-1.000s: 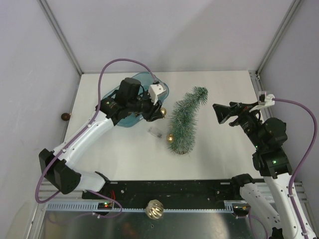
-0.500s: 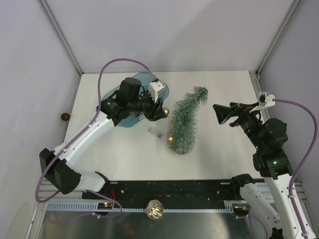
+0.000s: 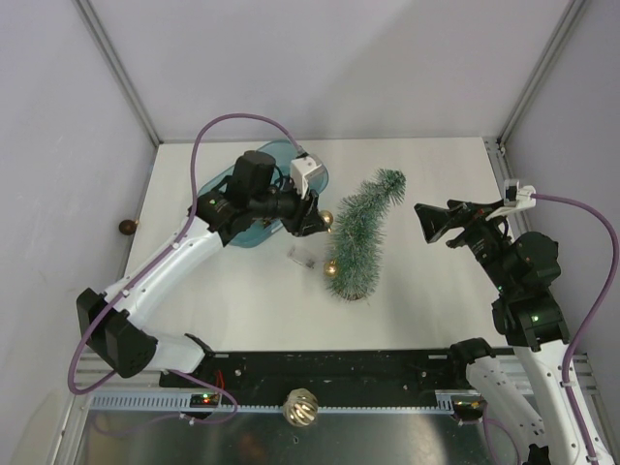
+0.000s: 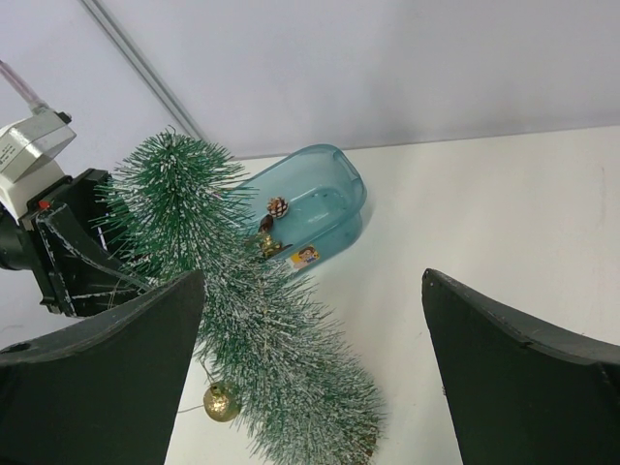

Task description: Decorate the small christmas tree

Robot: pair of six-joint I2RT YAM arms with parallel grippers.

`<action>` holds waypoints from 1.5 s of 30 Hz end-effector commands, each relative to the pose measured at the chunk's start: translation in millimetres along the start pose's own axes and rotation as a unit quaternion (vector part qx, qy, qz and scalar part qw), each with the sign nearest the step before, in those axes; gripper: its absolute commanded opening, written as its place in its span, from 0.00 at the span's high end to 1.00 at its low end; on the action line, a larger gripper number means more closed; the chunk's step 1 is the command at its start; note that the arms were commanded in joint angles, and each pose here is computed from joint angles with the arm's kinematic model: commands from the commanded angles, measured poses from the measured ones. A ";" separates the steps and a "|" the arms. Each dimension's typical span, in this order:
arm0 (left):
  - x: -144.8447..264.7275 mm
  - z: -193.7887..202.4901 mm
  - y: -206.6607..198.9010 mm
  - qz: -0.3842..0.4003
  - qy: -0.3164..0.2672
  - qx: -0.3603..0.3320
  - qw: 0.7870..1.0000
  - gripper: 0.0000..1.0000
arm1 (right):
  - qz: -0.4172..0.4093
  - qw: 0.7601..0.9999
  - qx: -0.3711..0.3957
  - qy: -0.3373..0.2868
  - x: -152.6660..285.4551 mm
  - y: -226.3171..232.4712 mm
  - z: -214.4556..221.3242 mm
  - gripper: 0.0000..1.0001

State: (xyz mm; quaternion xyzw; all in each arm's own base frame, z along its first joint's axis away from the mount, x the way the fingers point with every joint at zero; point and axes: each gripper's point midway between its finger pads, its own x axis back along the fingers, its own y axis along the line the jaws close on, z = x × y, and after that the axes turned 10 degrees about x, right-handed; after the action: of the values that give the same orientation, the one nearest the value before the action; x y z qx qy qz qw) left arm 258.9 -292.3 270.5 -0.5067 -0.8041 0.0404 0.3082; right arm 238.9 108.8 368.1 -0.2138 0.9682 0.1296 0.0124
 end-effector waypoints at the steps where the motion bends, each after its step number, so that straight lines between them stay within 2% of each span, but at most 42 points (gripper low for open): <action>1: 11.1 -32.0 -22.8 0.029 -0.042 -0.012 0.999 0.88 | -0.001 1.000 0.007 -0.023 3.8 3.3 -18.2 0.01; 34: 11.1 -30.6 -44.9 0.076 -0.038 0.063 0.994 0.88 | 0.002 1.000 0.007 -0.024 5.0 2.6 -18.2 0.01; 45: 0.0 19.9 -19.6 0.043 0.000 0.023 0.999 0.88 | 0.003 1.000 0.009 -0.025 5.1 1.9 -18.6 0.01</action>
State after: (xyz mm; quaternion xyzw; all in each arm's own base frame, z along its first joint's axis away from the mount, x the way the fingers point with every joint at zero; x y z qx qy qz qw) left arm 237.1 -302.9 264.6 -0.5234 -0.7717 0.1053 0.3455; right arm 239.0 108.2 368.0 -0.2125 0.9684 0.1296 0.0124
